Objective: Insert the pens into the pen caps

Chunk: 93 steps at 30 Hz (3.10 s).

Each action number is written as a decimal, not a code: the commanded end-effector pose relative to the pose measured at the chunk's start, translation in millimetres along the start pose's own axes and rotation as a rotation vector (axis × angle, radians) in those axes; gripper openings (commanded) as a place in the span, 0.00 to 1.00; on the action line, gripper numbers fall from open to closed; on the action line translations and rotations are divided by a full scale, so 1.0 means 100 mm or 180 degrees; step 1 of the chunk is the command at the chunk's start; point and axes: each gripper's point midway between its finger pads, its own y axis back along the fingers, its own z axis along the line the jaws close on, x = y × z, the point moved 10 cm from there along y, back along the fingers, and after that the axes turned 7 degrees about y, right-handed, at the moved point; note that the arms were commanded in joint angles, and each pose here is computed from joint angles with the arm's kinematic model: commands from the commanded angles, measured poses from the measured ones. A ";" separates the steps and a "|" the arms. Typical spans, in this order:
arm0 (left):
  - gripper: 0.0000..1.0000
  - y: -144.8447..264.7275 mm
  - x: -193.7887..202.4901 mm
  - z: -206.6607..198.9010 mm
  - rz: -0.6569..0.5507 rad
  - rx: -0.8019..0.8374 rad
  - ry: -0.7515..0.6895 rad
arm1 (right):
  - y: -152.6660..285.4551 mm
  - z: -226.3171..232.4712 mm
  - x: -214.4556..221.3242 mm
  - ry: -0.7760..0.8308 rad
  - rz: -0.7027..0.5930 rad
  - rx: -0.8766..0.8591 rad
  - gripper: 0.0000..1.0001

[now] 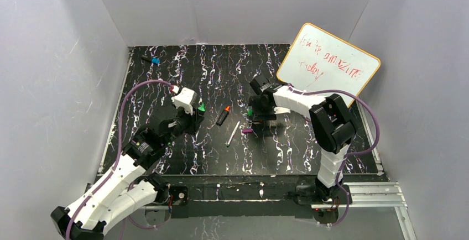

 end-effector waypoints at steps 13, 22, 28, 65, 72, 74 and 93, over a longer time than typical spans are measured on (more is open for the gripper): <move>0.00 -0.05 0.04 0.02 0.0047 -0.0055 0.0004 | -0.11 0.08 -0.14 -0.0819 0.0289 -0.0013 0.64; 0.00 -0.06 0.04 0.02 0.0051 -0.0083 -0.0007 | -0.19 0.08 -0.15 -0.0859 0.0349 0.0024 0.60; 0.00 -0.07 0.04 0.03 0.0065 -0.0096 -0.0009 | -0.19 -0.01 -0.26 -0.0982 0.0414 0.0045 0.56; 0.00 -0.20 0.09 0.04 0.0241 -0.0174 -0.0071 | 0.30 0.63 -0.19 0.0175 0.0441 -0.0747 0.01; 0.00 -0.22 0.09 -0.03 0.0274 0.0095 -0.0066 | 0.83 0.73 -0.19 0.1370 0.0176 -0.2121 0.01; 0.00 -0.21 0.08 -0.06 0.0253 0.0217 -0.0072 | 0.98 0.63 -0.22 0.1741 0.0042 -0.2658 0.01; 0.00 -0.42 -0.16 -0.35 0.0140 0.1262 -0.0290 | 2.10 -0.01 0.15 0.4434 0.0258 -0.5168 0.01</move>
